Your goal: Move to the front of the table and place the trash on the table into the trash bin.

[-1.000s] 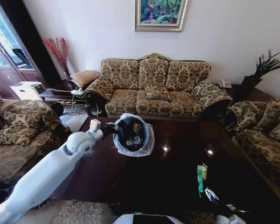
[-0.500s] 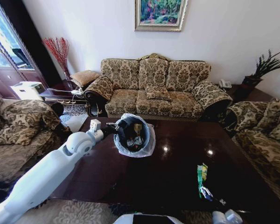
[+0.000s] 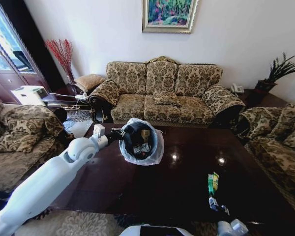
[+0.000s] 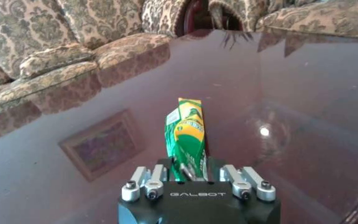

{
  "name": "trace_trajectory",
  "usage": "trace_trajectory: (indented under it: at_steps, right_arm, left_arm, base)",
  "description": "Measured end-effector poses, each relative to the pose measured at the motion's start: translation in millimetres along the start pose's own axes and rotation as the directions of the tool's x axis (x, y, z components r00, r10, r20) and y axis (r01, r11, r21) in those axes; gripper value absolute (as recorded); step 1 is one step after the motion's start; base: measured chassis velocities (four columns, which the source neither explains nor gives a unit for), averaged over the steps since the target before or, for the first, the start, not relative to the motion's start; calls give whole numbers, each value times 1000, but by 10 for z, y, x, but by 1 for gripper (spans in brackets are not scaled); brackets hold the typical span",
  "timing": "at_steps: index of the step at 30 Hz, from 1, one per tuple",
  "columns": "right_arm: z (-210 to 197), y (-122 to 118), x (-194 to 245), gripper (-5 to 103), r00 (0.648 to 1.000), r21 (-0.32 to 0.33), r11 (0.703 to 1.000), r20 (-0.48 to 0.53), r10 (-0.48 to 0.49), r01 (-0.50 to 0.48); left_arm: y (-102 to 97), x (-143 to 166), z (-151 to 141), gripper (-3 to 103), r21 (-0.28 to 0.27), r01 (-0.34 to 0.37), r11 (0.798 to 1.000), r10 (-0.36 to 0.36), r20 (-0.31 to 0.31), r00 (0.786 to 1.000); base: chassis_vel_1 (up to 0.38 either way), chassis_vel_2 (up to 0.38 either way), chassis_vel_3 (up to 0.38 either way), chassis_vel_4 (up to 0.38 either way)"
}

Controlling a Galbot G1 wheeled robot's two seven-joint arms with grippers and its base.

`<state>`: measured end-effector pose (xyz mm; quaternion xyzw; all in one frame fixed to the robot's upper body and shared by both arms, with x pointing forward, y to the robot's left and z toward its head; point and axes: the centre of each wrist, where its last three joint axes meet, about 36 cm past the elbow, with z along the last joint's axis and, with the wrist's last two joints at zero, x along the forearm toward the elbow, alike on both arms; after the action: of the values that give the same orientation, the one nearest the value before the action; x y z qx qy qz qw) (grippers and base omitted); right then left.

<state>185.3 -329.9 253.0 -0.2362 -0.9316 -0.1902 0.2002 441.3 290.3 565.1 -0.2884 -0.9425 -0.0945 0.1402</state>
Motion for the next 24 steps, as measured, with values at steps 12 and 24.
trace_trajectory:
  at_steps: [12,24]
  right_arm:
    - [97,-13,23,9,999,-14,999,26,44,-44]
    - [-1464,377,-183,0,881,116,992,463,-95,45]
  left_arm:
    - [38,32,-19,0,-13,-6,1000,6,4,1000]
    - [40,19,-44,0,-13,-9,1000,9,13,1000]
  base:
    - [0,0,0,0]
    - [0,0,0,0]
